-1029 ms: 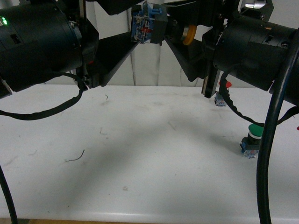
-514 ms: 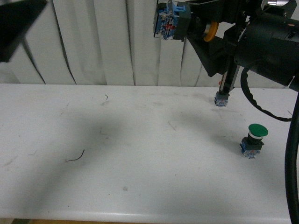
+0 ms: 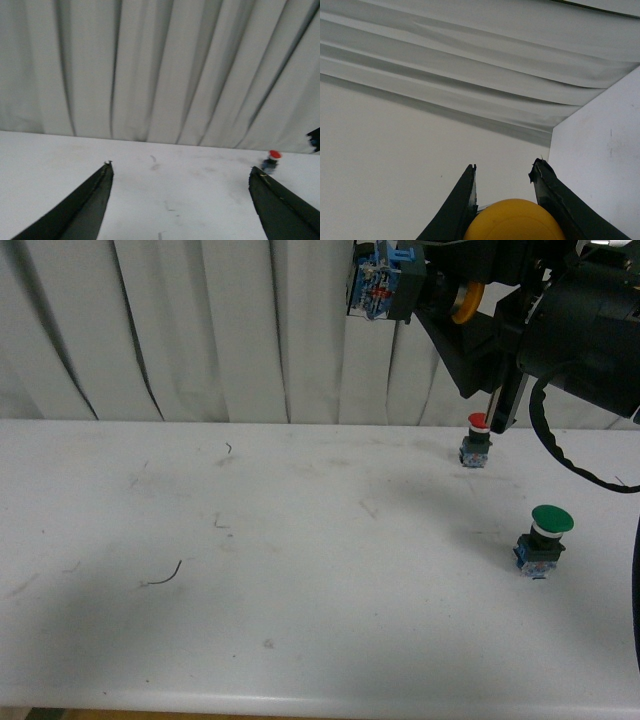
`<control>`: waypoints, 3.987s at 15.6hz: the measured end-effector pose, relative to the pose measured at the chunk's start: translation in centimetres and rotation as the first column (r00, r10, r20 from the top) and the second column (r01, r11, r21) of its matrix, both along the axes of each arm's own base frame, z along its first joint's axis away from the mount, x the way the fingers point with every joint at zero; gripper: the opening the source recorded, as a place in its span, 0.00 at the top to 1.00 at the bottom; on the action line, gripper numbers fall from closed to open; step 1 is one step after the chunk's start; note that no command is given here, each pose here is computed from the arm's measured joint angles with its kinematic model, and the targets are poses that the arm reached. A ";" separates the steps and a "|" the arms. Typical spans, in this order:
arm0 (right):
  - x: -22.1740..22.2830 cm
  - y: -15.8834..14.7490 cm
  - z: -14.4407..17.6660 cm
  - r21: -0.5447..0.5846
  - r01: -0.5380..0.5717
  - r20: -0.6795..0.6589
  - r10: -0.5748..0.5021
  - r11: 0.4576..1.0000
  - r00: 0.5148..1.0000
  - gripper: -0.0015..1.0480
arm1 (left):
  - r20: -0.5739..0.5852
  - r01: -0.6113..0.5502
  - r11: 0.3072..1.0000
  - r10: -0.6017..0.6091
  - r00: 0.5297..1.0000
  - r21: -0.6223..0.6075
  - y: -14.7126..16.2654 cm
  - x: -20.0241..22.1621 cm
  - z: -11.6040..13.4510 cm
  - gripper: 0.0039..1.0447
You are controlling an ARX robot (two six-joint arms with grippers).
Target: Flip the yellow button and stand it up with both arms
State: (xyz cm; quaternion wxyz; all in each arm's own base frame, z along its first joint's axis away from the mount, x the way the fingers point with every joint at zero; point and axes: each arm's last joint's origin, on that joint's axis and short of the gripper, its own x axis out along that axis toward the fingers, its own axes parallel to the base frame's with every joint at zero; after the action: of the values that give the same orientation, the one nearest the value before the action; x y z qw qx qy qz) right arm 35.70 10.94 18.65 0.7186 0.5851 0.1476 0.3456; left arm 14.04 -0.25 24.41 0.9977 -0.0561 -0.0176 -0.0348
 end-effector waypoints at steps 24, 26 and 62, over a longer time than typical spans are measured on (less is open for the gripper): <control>-0.6 1.1 0.9 -0.053 -0.015 0.078 0.019 0.998 0.997 0.69 | -0.031 -0.068 0.993 0.072 0.997 0.099 0.3 -4.3 -7.8 0.99; -0.6 1.1 0.9 -0.060 -0.012 0.085 0.017 0.998 0.996 0.69 | -0.033 -0.069 0.993 0.072 0.997 0.098 0.3 -4.3 -7.8 0.98; 13.9 -3.8 -9.0 -0.984 0.175 0.171 -0.459 -0.036 0.872 0.69 | -0.036 -0.068 0.993 0.072 0.997 0.099 0.3 -4.3 -7.8 0.06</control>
State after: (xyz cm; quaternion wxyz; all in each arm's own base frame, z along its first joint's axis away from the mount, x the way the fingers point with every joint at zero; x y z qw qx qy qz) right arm 49.64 7.17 9.61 0.9565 -0.0180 0.2769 -0.0902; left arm 9.77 0.00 16.56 1.0000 -0.0072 0.0018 0.0004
